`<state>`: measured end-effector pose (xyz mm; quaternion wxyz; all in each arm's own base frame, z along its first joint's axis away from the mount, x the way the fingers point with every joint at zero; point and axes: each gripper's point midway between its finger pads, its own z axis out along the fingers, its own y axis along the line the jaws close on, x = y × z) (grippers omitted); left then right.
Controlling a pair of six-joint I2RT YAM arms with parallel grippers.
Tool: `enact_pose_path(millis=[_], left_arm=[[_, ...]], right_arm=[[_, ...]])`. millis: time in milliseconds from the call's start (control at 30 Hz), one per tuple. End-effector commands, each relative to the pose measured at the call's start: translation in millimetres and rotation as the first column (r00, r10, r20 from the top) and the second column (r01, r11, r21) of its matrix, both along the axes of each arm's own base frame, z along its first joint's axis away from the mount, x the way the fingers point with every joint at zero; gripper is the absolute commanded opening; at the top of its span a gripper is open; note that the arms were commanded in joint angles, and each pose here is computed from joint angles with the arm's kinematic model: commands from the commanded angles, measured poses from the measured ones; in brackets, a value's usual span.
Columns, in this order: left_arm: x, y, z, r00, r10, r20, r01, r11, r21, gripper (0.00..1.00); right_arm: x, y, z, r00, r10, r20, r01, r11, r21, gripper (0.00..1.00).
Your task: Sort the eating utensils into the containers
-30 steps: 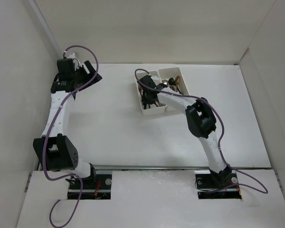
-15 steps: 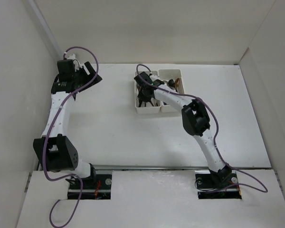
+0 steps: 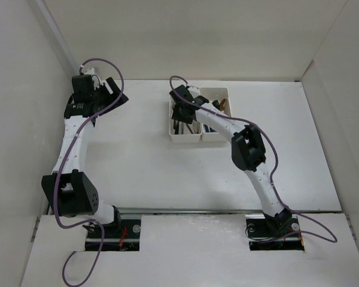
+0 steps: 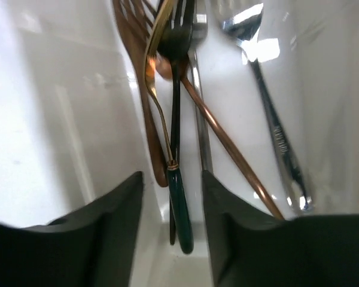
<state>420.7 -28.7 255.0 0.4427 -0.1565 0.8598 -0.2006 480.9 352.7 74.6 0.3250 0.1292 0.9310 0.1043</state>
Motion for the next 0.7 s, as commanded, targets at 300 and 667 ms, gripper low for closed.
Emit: enact_pose_path(millis=[300,667], left_arm=[[-0.3,16.8,33.0,0.995,0.041,0.090,-0.047,0.997,0.068,0.73],[-5.2,66.7,43.0,0.976,0.178,0.127,-0.200,0.960,0.194,0.89]], right_arm=[[1.1,-137.1,300.2,0.831,0.033,0.556,0.028,0.995,-0.100,1.00],[-86.5,-470.8,289.5,0.672,-0.469,0.573,0.598,0.800,-0.047,1.00]])
